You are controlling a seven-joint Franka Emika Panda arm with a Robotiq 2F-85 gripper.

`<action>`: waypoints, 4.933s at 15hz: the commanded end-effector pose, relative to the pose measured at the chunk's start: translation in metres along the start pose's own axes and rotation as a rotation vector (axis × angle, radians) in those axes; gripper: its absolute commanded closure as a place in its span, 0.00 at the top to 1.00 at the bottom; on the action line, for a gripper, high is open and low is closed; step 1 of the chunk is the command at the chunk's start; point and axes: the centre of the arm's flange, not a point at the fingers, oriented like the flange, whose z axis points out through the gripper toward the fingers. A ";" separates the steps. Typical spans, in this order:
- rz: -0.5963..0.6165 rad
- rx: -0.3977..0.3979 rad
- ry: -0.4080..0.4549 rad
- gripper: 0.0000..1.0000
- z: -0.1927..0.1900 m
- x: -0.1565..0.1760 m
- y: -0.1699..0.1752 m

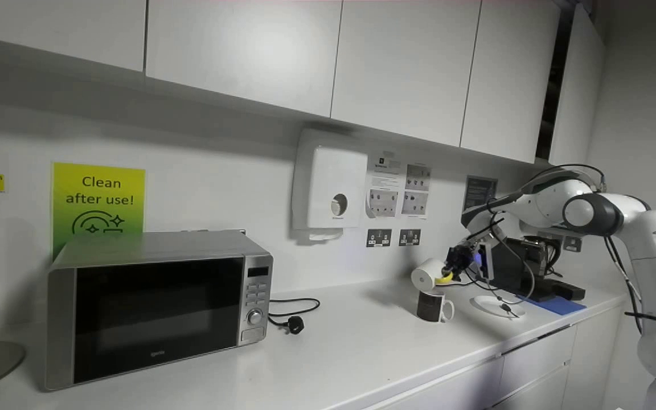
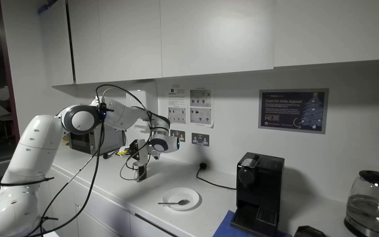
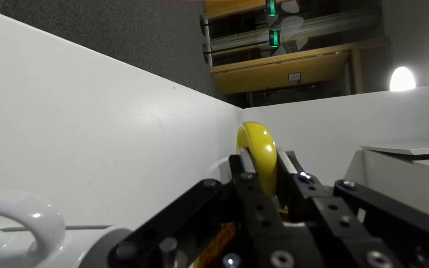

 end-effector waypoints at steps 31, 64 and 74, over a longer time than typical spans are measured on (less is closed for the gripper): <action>-0.073 0.208 -0.041 0.05 -0.009 0.000 -0.031; -0.087 0.258 -0.054 0.05 -0.016 -0.008 -0.031; -0.091 0.266 -0.051 0.05 -0.016 -0.007 -0.033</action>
